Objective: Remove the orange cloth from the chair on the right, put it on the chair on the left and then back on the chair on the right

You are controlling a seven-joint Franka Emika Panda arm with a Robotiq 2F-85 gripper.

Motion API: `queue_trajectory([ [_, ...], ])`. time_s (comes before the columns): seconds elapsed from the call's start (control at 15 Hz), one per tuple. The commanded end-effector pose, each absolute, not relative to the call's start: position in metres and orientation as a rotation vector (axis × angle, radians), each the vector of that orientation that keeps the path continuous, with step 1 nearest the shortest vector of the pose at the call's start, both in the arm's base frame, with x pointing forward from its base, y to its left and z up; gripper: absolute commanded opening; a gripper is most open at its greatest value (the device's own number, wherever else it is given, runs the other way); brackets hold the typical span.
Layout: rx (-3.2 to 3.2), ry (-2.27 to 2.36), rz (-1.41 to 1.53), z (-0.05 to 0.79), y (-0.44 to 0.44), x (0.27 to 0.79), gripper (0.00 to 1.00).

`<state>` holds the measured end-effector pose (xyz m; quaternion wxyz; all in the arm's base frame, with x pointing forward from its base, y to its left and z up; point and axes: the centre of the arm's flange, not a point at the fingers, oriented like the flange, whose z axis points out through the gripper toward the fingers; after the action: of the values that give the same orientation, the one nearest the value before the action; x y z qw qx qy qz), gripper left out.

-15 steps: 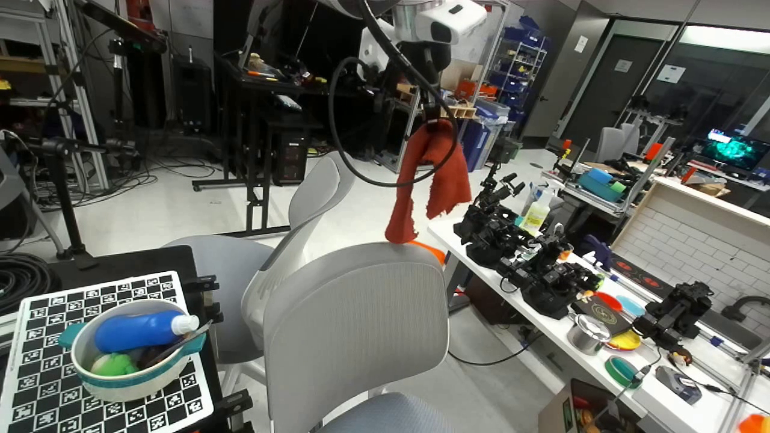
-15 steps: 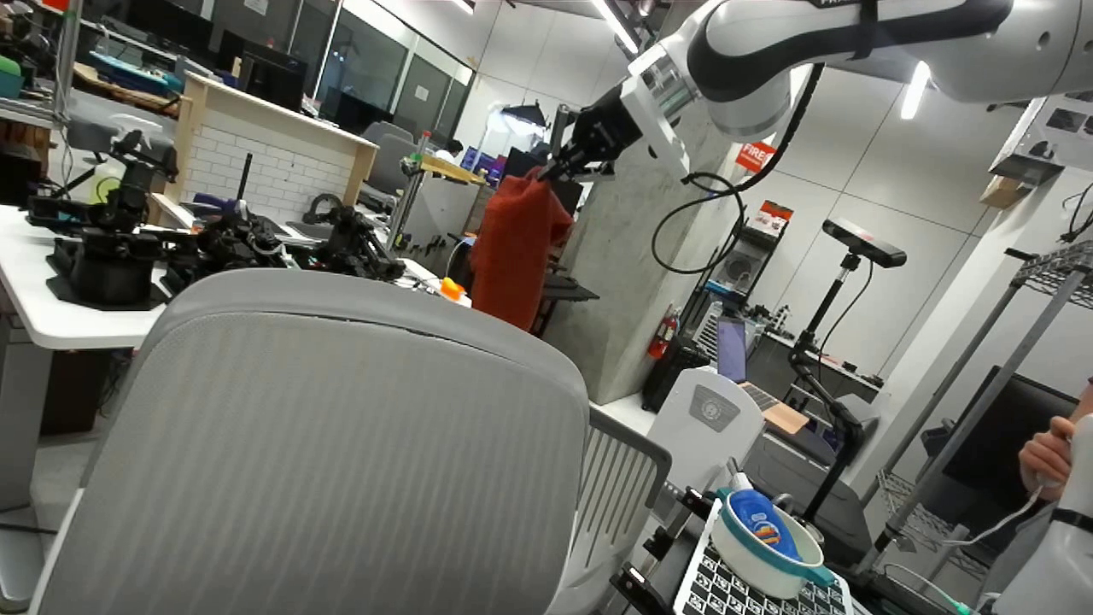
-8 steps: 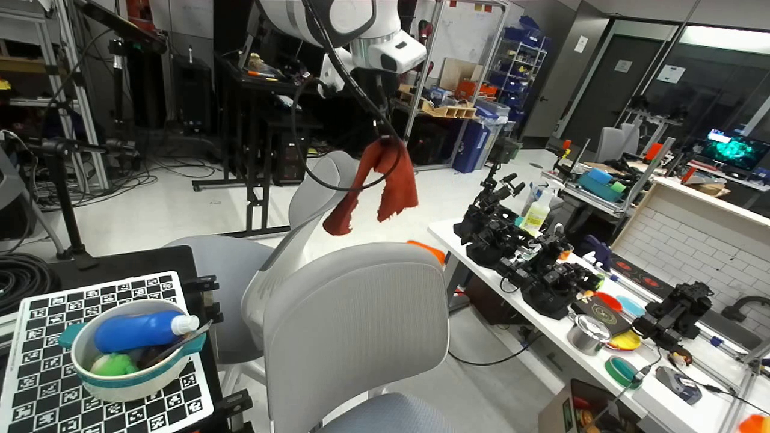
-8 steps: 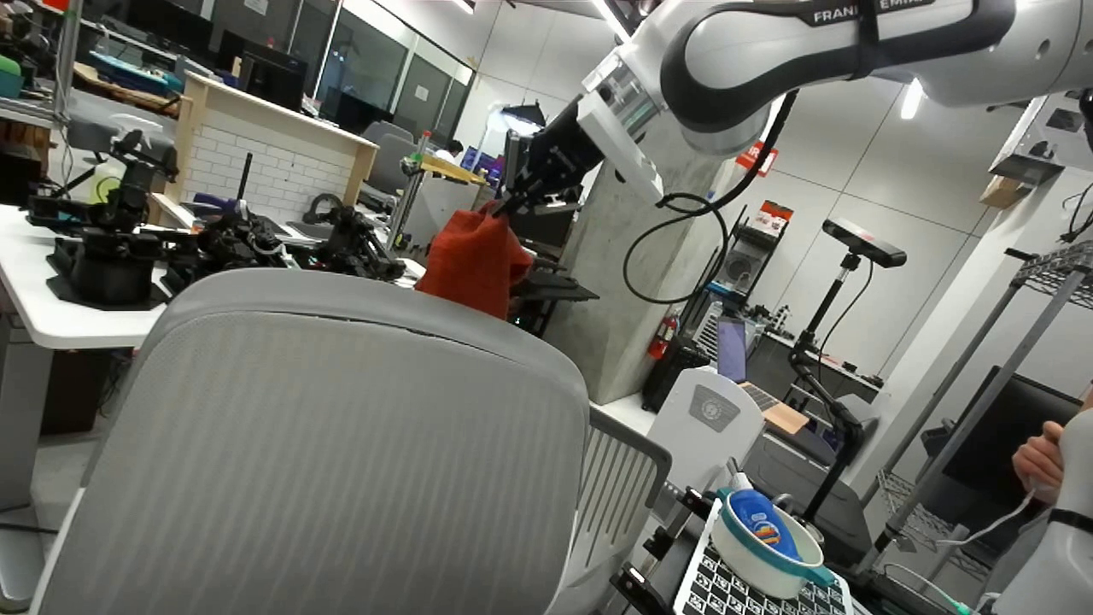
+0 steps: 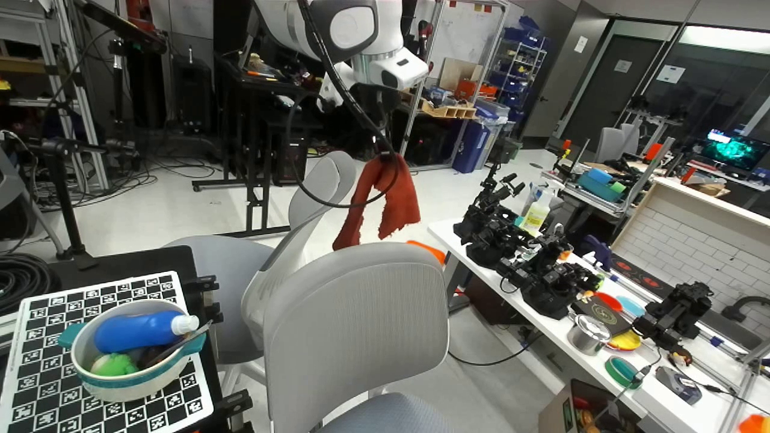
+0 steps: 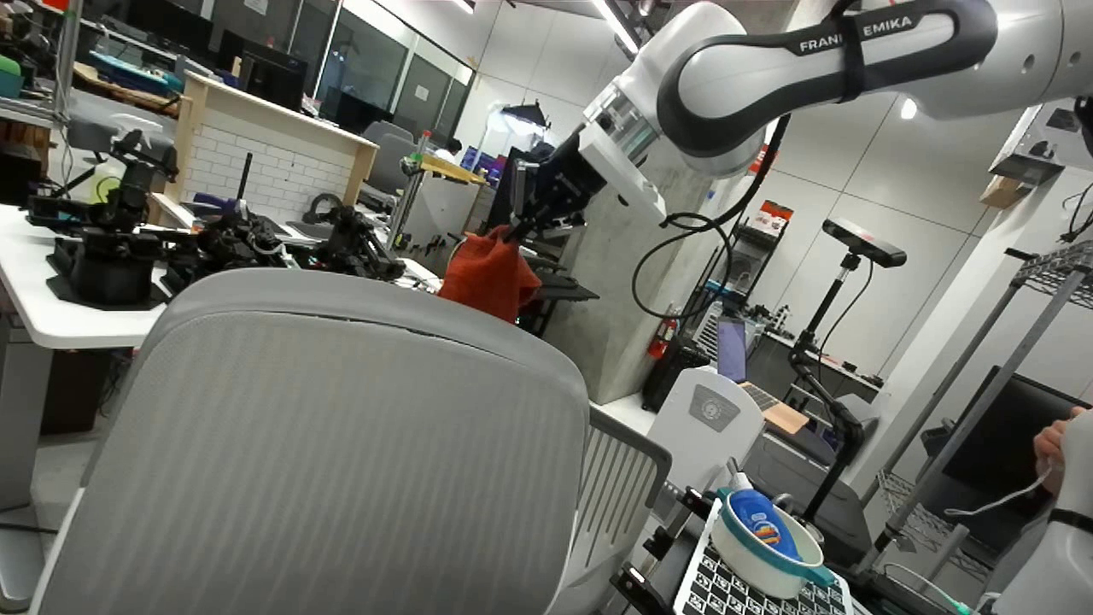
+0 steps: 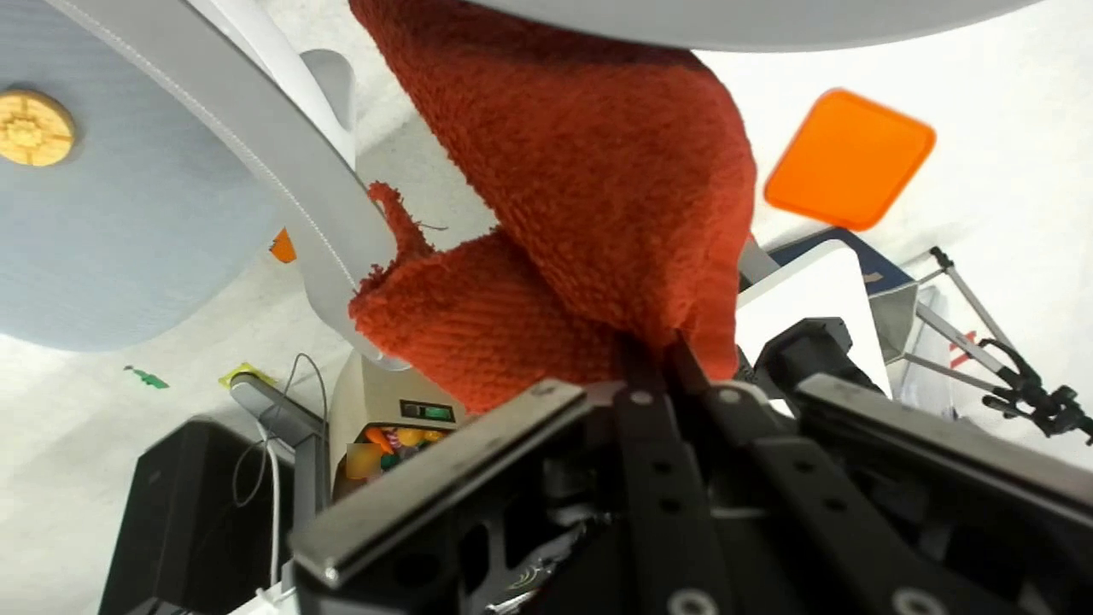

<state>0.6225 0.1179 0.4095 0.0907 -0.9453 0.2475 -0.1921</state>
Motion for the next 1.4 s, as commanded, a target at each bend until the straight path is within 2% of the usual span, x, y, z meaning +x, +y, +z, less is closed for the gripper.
queue_trajectory([
  [0.0, -2.824, 0.768, -0.664, 0.422, 0.090, 0.583, 0.01],
  [0.27, -2.857, 0.776, -0.768, 0.425, 0.061, 0.550, 0.01],
  [0.6, -2.914, 0.808, -0.804, 0.402, 0.032, 0.536, 0.01],
  [1.33, -2.946, 0.933, -0.773, 0.376, 0.005, 0.563, 0.01],
])
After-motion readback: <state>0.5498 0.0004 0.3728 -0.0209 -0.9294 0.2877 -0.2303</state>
